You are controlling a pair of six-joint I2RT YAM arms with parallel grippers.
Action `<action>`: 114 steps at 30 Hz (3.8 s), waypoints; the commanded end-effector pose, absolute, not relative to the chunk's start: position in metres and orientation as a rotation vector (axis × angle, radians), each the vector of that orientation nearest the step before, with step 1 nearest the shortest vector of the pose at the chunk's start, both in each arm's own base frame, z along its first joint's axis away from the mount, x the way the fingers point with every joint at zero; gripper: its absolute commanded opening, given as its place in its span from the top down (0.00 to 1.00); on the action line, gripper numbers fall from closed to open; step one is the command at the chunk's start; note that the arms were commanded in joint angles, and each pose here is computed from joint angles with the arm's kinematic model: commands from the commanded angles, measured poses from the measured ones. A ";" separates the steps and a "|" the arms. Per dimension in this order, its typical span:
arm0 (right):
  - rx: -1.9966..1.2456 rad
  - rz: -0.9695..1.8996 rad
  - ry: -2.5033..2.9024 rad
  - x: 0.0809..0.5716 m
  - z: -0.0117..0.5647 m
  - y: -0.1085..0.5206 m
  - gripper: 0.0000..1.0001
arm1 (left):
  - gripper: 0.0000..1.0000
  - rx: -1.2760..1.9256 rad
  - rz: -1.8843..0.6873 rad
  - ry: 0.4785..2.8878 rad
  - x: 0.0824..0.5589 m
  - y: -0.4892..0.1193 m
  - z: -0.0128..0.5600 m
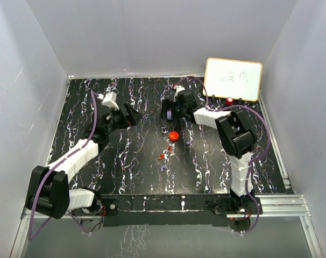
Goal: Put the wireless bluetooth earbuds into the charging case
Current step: Pick up the charging case at the center of the board.
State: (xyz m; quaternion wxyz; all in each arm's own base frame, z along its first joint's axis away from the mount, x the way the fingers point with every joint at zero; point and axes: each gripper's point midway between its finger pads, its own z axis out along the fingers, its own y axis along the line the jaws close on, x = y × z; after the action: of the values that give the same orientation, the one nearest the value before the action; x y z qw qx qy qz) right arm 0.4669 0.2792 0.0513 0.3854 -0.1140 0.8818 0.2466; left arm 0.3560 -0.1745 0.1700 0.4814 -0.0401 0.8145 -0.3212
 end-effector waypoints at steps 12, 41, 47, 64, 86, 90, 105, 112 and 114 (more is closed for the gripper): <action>-0.322 0.681 2.134 0.454 0.091 0.296 0.02 | 0.05 -0.107 -0.782 1.993 0.358 -0.177 0.162; -0.126 0.652 2.153 0.485 0.100 0.251 0.02 | 0.16 -0.008 -0.710 2.154 0.407 -0.231 0.098; -0.187 0.634 2.186 0.486 0.083 0.260 0.03 | 0.16 -0.019 -0.686 2.147 0.399 -0.224 0.106; -0.352 0.340 2.246 0.476 0.051 0.294 0.04 | 0.14 -0.051 -0.562 2.152 0.382 -0.197 0.118; -0.377 0.085 2.261 0.478 0.023 0.280 0.35 | 0.14 -0.088 -0.478 2.150 0.380 -0.178 0.120; -0.378 0.089 2.266 0.475 0.023 0.279 0.41 | 0.15 -0.090 -0.476 2.151 0.380 -0.177 0.120; -0.507 0.155 2.048 0.459 0.078 0.269 0.71 | 0.17 -0.077 -0.681 2.126 0.387 -0.185 0.137; -0.617 0.329 1.769 0.426 0.148 0.273 0.73 | 0.26 -0.042 -1.024 2.113 0.394 -0.202 0.151; -0.646 0.366 1.745 0.420 0.155 0.277 0.73 | 0.26 -0.017 -1.104 2.135 0.395 -0.213 0.151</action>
State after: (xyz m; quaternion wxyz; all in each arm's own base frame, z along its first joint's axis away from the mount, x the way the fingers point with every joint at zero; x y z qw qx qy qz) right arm 0.4085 0.2514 0.0771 0.4826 -0.2494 0.8336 0.0996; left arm 0.3979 -0.1778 0.1261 0.4029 -0.0526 0.8520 -0.3302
